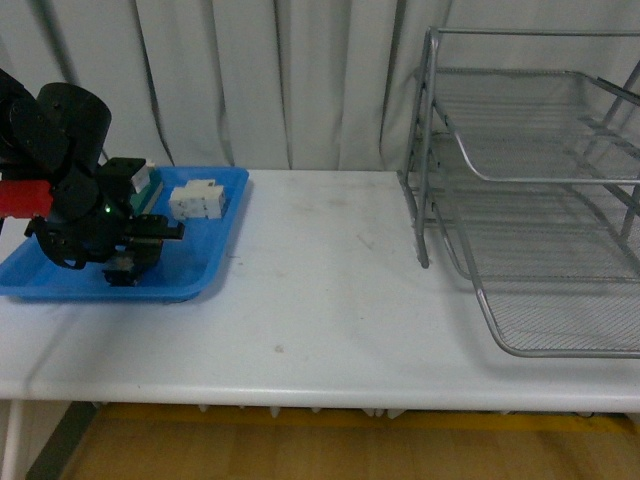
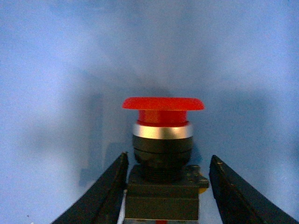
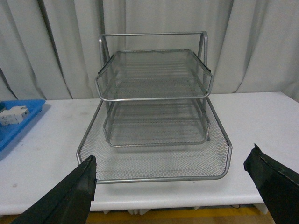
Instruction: Place button on rack with both arms
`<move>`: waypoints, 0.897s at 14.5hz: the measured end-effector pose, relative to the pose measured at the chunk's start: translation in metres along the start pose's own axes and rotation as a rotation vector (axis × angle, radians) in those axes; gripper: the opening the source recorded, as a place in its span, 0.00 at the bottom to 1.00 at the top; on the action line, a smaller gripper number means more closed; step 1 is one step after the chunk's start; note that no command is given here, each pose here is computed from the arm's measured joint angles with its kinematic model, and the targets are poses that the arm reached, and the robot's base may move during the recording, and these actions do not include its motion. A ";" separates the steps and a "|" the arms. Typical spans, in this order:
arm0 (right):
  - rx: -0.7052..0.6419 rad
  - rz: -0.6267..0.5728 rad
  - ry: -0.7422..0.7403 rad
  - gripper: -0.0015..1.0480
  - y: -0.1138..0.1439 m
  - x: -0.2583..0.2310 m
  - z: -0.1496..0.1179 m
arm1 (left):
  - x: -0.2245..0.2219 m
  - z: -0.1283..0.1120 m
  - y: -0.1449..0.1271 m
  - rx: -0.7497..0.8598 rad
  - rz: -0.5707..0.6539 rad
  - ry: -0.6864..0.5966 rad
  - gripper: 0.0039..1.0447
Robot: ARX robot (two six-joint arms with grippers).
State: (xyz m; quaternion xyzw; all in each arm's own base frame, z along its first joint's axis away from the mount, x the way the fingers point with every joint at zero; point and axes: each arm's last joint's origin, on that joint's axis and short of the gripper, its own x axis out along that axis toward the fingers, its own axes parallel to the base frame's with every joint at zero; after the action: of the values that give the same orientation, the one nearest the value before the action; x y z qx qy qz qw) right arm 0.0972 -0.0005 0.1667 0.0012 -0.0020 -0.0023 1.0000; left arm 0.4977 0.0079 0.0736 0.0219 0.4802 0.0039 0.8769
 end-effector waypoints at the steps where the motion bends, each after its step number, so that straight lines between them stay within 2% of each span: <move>1: 0.000 0.000 0.000 0.94 0.000 0.000 0.000 | 0.000 -0.001 0.000 -0.006 0.000 -0.012 0.38; 2: 0.000 0.000 0.000 0.94 0.000 0.000 0.000 | -0.019 -0.014 -0.004 -0.004 -0.015 -0.042 0.35; 5: 0.000 0.000 0.000 0.94 0.000 0.000 0.000 | -0.090 -0.014 -0.011 0.025 -0.021 -0.204 0.34; 7: 0.000 0.000 0.000 0.94 0.000 0.000 0.000 | -0.145 -0.023 -0.014 0.041 -0.034 -0.305 0.34; 11: 0.000 0.000 0.000 0.94 0.000 0.000 0.000 | -0.239 -0.102 -0.018 0.034 0.006 -0.336 0.34; 13: 0.000 0.000 0.000 0.94 0.000 0.000 0.000 | -0.279 -0.132 -0.019 0.009 0.064 -0.422 0.34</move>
State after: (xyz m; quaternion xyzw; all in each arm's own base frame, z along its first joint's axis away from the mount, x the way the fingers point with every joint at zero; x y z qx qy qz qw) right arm 0.0972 -0.0005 0.1667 0.0012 -0.0020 -0.0025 1.0000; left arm 0.2363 -0.0143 0.2364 0.0416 0.2852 0.0250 0.9572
